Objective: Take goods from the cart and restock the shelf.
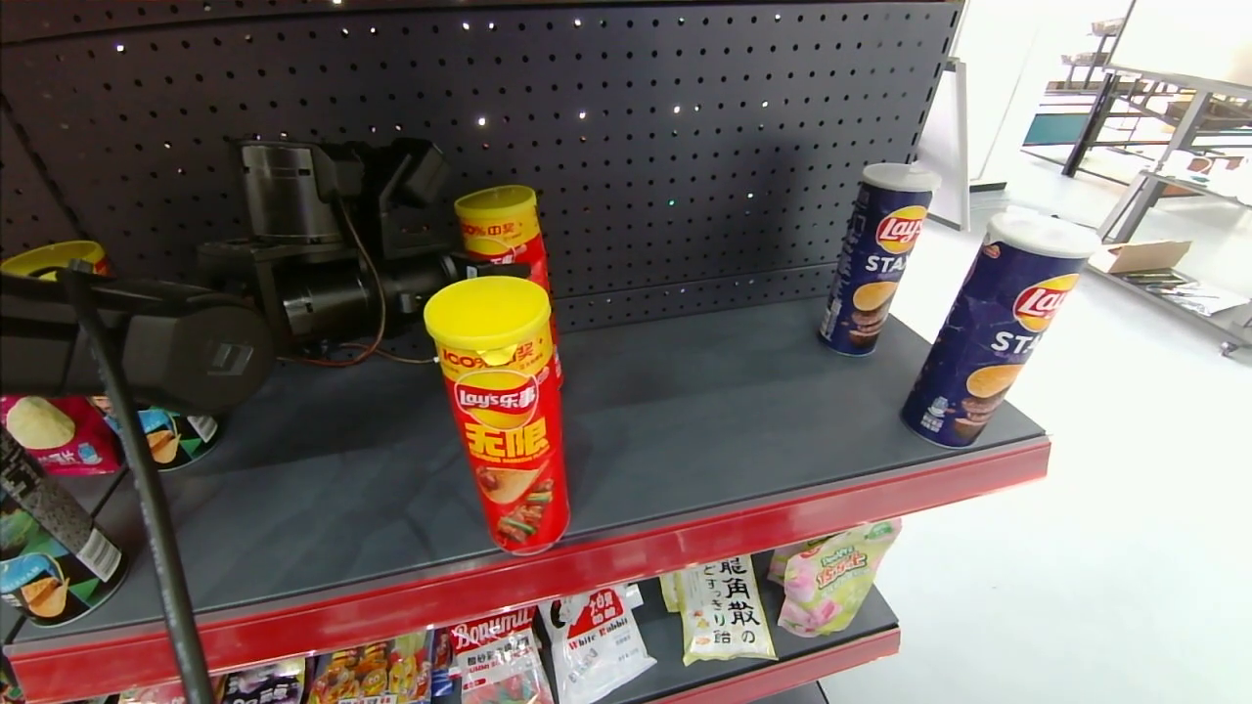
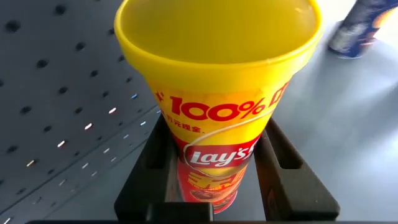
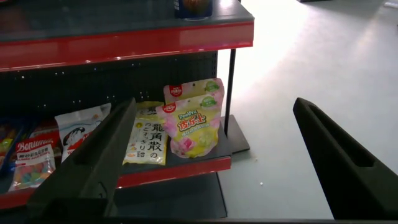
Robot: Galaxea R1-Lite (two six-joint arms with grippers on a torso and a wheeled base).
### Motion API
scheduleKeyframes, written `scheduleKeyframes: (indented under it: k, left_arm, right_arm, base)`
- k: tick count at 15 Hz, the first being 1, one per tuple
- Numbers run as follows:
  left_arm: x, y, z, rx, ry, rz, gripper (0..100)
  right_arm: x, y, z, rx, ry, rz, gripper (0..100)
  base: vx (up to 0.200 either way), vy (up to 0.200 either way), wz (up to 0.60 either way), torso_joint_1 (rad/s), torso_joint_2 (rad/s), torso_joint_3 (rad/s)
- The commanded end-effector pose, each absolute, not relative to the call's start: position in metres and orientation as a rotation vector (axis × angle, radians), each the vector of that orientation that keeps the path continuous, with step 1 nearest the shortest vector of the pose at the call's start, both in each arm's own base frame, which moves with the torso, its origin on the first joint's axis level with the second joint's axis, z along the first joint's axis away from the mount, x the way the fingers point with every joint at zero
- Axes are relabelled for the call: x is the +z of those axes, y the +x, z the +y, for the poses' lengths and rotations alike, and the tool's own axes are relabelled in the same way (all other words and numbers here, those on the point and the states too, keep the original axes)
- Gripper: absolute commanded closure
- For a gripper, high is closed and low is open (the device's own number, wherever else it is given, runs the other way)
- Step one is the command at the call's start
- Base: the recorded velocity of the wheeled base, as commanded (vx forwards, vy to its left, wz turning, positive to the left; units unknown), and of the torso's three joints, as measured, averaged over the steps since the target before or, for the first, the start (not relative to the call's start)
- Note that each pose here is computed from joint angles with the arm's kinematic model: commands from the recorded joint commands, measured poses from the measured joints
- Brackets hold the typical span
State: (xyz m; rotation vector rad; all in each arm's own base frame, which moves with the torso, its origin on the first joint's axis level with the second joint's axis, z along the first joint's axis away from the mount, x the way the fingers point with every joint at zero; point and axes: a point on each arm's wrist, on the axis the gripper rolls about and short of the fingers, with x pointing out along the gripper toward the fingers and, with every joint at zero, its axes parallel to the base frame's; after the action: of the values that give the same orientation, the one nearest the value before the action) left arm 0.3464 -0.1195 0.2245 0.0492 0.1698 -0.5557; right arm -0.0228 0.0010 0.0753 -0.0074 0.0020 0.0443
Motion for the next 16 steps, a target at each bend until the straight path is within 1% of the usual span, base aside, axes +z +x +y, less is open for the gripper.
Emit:
scheduleKeyframes:
  k: [1, 8, 13, 14, 16]
  left_arm:
    - [0.224, 0.345, -0.118, -0.527, 0.052, 0.172, 100]
    - [0.22, 0.343, -0.117, -0.522, 0.05, 0.185, 100]
    - [0.221, 0.339, -0.117, -0.525, 0.05, 0.186, 100]
    - [0.221, 0.339, -0.117, -0.525, 0.05, 0.188, 0]
    - [0.223, 0.331, -0.114, -0.523, 0.045, 0.196, 0]
  right_arm:
    - [0.075, -0.023, 0.001, 0.044, -0.008, 0.001, 0]
    - [0.075, -0.023, 0.001, 0.044, -0.008, 0.001, 0]
    - [0.075, -0.023, 0.001, 0.044, -0.008, 0.001, 0]
    - [0.075, -0.023, 0.001, 0.044, -0.008, 0.001, 0]
    - [0.075, -0.023, 0.001, 0.044, -0.008, 0.001, 0]
  base:
    - [0.0, 0.0, 0.0, 0.0, 0.0, 0.0]
    - [0.0, 0.0, 0.0, 0.0, 0.0, 0.0]
    - [0.0, 0.0, 0.0, 0.0, 0.0, 0.0]
    - [0.0, 0.0, 0.0, 0.0, 0.0, 0.0]
    - [0.0, 0.0, 0.0, 0.0, 0.0, 0.0]
